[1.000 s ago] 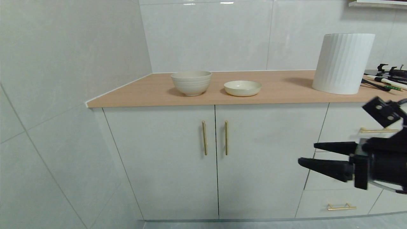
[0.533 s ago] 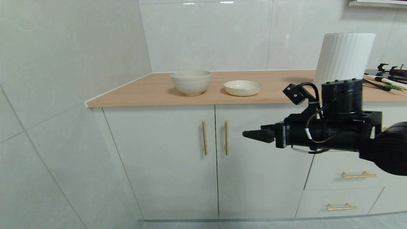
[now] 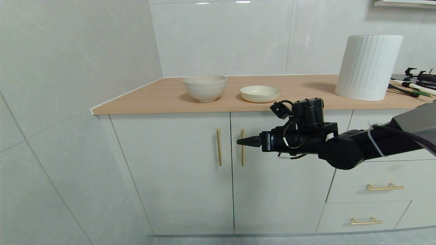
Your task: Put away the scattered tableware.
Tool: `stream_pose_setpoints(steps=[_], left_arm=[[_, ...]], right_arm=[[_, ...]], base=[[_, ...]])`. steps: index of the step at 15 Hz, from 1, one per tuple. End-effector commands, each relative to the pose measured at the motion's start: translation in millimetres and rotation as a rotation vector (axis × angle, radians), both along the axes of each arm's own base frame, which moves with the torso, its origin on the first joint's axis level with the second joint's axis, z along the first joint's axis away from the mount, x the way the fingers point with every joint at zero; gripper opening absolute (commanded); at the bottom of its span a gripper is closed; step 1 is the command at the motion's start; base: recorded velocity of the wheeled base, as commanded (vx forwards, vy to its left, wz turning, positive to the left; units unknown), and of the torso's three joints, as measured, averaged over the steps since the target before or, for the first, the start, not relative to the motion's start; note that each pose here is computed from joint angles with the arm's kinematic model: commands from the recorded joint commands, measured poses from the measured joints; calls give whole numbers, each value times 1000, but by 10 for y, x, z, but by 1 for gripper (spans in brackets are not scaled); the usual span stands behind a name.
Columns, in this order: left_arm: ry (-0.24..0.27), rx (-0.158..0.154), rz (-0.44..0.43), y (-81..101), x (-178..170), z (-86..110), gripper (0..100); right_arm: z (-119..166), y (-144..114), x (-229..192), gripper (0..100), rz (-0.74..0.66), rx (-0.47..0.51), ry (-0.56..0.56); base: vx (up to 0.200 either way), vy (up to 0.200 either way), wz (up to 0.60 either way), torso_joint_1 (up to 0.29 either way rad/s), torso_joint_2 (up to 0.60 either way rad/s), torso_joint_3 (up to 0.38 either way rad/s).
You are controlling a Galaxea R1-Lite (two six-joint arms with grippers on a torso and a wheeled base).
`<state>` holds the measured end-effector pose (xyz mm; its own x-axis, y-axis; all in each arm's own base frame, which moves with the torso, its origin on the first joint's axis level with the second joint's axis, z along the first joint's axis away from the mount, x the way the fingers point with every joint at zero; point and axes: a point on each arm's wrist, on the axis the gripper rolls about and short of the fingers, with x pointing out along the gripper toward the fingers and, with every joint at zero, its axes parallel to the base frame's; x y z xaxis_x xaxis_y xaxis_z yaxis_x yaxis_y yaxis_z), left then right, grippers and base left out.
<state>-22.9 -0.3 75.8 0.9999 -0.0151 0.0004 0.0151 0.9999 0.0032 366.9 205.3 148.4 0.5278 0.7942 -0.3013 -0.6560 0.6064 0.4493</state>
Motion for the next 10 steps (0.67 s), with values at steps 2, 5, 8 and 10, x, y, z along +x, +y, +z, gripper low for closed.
stream_pose_setpoints(steps=[2, 5, 8, 10], left_arm=[[0, 0, 0, 0, 0, -1, 100], [0, 0, 0, 0, 0, -1, 100], [0, 0, 0, 0, 0, -1, 100], [0, 0, 0, 0, 0, -1, 100]], right_arm=[[-384, 115, 202, 100, -4, -23, 36], [-500, 168, 305, 100, -13, -3, -5], [-557, 204, 369, 100, -36, 3, -28], [-561, 231, 419, 100, -48, 30, -12]], base=[[0, 0, 0, 0, 0, 0], [0, 0, 0, 0, 0, 0], [0, 0, 0, 0, 0, 0], [0, 0, 0, 0, 0, 0]])
